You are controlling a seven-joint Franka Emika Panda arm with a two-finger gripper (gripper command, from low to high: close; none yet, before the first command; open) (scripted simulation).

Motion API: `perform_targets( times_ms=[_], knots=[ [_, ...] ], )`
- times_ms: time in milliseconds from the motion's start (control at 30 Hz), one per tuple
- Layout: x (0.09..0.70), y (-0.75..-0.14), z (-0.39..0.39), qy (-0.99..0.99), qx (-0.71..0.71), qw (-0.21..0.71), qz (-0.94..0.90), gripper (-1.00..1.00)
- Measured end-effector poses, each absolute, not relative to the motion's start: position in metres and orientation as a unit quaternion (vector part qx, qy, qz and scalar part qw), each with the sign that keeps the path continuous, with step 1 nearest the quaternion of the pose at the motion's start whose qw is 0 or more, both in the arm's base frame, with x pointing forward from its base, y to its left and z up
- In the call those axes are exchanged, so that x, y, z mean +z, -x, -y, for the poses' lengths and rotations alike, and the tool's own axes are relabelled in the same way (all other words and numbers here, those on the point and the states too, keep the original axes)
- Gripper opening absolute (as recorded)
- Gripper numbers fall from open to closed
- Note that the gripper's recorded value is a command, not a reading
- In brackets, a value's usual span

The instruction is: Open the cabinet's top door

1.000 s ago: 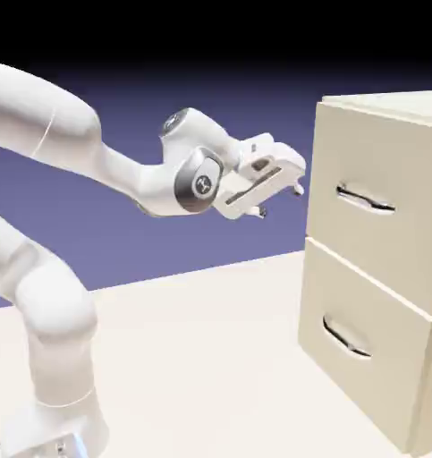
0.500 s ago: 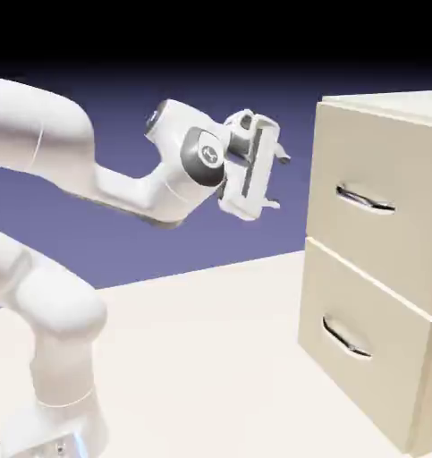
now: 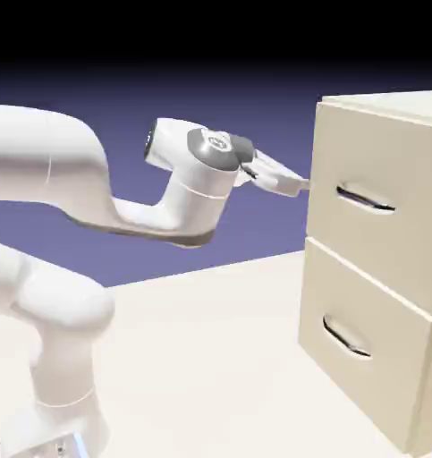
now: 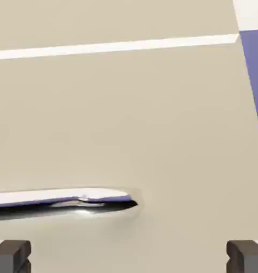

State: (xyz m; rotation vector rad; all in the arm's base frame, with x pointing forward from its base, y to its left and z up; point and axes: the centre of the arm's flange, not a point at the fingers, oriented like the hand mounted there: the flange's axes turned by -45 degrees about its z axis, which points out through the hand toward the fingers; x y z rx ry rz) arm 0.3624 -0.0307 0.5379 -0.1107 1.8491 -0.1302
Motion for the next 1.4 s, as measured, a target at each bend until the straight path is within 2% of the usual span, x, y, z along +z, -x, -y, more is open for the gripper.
perform_targets(
  times_ms=[333, 700, 767, 900, 933, 1167, 1400],
  knots=[
    [0.516, -0.376, 0.064, 0.291, -0.271, 0.595, -0.698, 0.0],
    [0.476, -0.401, 0.098, 0.495, -0.493, 0.505, -0.508, 0.0],
    [0.475, -0.402, 0.099, 0.5, -0.5, 0.5, -0.5, 0.0],
    [0.475, -0.443, 0.1, 0.5, -0.499, 0.501, -0.5, 0.0],
    [0.475, -0.452, 0.099, 0.5, -0.5, 0.5, -0.5, -1.0],
    [0.475, -0.419, 0.099, 0.5, -0.5, 0.5, -0.5, -1.0],
    [0.475, -0.359, 0.099, 0.5, -0.5, 0.5, -0.5, -1.0]
  ],
)
